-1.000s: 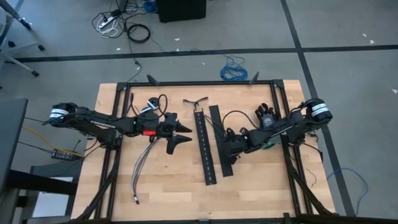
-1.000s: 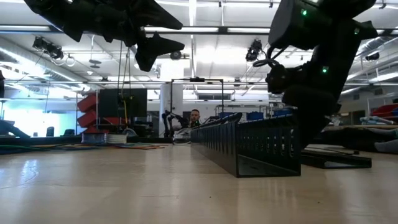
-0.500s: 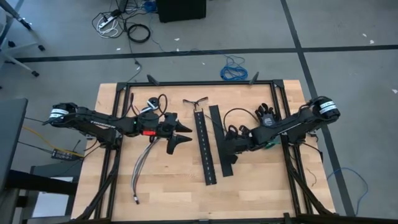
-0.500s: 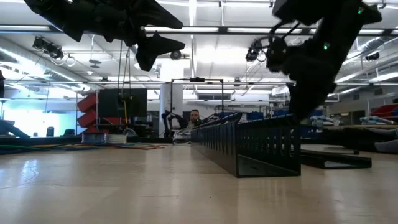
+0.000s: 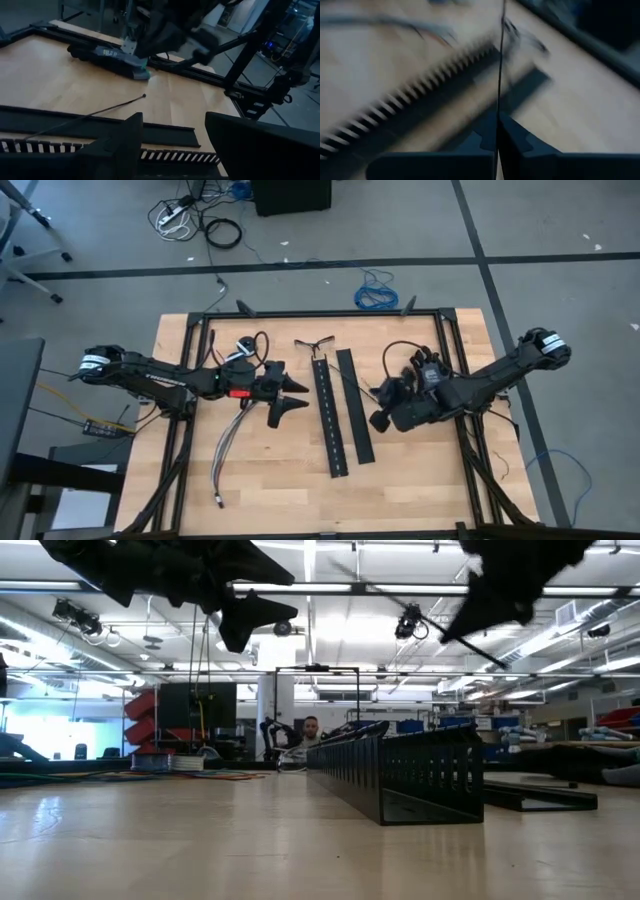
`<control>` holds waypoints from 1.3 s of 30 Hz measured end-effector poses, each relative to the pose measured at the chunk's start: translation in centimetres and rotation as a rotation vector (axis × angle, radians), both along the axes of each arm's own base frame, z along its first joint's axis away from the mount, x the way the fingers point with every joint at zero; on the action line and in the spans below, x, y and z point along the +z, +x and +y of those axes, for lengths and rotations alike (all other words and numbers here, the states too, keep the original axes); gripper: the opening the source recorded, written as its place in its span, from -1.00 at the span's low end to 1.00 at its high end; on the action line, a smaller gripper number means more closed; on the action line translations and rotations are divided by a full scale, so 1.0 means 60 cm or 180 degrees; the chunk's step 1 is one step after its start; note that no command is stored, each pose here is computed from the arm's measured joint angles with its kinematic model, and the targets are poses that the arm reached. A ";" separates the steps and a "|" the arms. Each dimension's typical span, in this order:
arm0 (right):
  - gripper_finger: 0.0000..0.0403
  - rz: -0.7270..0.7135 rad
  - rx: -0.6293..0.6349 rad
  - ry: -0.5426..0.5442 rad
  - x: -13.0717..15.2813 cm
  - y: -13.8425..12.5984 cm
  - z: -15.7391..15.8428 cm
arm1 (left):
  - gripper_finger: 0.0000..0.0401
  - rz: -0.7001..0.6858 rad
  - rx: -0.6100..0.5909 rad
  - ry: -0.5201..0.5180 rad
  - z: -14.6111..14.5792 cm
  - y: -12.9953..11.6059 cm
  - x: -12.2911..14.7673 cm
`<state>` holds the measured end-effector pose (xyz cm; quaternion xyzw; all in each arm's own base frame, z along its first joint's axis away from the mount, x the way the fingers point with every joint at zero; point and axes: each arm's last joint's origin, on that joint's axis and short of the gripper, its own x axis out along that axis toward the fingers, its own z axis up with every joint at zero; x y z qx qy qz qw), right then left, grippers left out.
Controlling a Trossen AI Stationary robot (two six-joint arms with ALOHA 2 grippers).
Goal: Ziptie cables
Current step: Wrap the black zip tie on the cable
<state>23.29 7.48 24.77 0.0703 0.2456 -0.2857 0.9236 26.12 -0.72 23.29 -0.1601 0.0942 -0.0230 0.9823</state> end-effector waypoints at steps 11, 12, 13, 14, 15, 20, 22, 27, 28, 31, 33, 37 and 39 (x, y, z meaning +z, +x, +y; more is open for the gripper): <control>-1.00 -0.1181 0.1155 -0.0474 0.037 0.105 0.008 | 0.05 -0.0760 -0.0199 -0.0023 -0.019 0.013 0.026; -1.00 -0.1240 0.1211 -0.0470 0.036 0.110 0.005 | 0.05 -0.0809 -0.0227 -0.0015 -0.022 0.013 0.028; -1.00 -0.1270 0.1249 -0.0468 0.035 0.114 0.002 | 0.05 -0.0854 -0.0244 0.0009 -0.023 0.013 0.031; -1.00 -0.1304 0.1286 -0.0451 0.033 0.119 -0.001 | 0.05 -0.0908 -0.0258 0.0034 -0.025 0.012 0.033; -1.00 -0.1328 0.1324 -0.0434 0.031 0.123 -0.003 | 0.05 -0.0945 -0.0269 0.0046 -0.027 0.012 0.035; -1.00 -0.1392 0.1472 -0.0342 0.016 0.140 -0.013 | 0.05 -0.1069 -0.0258 0.0123 -0.027 0.011 0.041; -1.00 -0.1403 0.1500 -0.0320 0.012 0.144 -0.016 | 0.05 -0.1081 -0.0247 0.0172 -0.027 0.011 0.041; -1.00 -0.1399 0.1538 -0.0306 0.011 0.146 -0.017 | 0.05 -0.1099 -0.0155 0.0218 -0.026 0.011 0.042; -1.00 -0.1399 0.1543 -0.0304 0.011 0.146 -0.017 | 0.05 -0.1104 -0.0135 0.0235 -0.025 0.011 0.042; -1.00 -0.1395 0.1538 -0.0305 0.010 0.146 -0.018 | 0.05 -0.1134 -0.0089 0.0352 -0.024 0.011 0.043; -1.00 -0.1376 0.1542 -0.0304 0.009 0.146 -0.018 | 0.05 -0.1190 -0.0081 0.0382 -0.024 0.010 0.046; -1.00 -0.1371 0.1547 -0.0301 0.009 0.146 -0.018 | 0.05 -0.1316 0.0005 0.0452 -0.023 0.009 0.052; -1.00 -0.1365 0.1543 -0.0292 0.009 0.146 -0.019 | 0.05 -0.1390 0.0021 0.0453 -0.023 0.008 0.056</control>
